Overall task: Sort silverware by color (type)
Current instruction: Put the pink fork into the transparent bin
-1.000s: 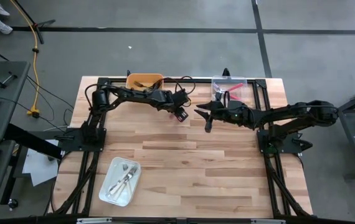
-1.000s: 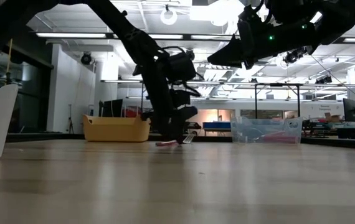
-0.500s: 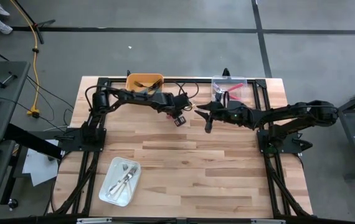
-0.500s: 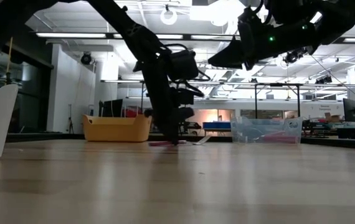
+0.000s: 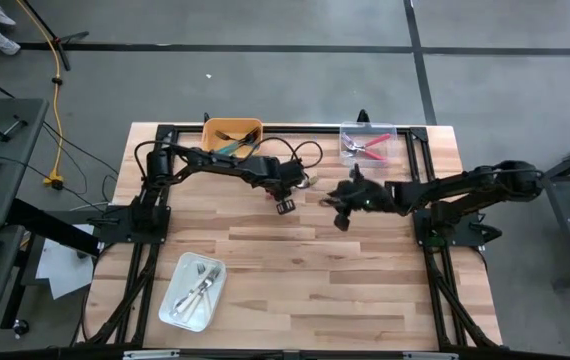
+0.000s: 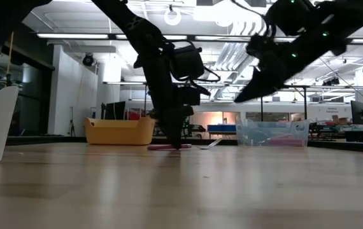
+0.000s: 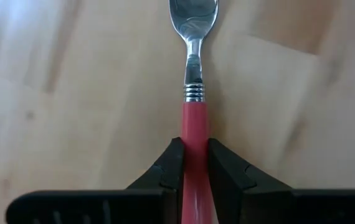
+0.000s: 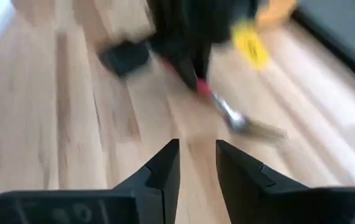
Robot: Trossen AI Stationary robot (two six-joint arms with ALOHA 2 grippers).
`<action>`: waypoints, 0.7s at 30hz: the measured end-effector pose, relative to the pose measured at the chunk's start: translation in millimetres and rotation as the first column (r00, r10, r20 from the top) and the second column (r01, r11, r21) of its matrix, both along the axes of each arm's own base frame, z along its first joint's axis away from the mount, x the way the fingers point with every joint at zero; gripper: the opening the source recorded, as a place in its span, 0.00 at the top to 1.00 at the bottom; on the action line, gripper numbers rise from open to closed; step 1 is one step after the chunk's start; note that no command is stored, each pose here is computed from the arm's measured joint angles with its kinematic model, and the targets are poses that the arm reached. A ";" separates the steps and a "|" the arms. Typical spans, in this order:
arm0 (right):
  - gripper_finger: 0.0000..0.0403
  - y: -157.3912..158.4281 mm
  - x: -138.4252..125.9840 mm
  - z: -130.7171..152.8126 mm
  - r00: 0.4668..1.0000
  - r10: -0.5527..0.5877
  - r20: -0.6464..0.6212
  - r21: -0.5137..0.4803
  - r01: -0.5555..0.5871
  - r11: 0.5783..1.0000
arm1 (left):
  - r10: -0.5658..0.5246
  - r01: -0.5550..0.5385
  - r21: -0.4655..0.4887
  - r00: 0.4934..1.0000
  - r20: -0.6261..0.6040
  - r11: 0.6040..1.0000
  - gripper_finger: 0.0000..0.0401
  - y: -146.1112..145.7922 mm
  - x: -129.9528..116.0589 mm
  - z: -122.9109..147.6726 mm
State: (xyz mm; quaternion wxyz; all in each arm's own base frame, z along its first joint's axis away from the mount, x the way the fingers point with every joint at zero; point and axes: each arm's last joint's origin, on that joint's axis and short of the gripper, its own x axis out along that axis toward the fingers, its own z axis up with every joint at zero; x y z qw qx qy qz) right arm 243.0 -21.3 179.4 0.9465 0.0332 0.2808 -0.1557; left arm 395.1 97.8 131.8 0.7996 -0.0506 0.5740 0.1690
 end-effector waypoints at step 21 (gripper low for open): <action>0.61 43.8 -29.7 -28.3 0.928 -0.171 0.330 0.186 0.113 0.976 | -0.057 0.091 -0.083 0.937 0.345 0.992 0.90 -11.0 9.2 50.0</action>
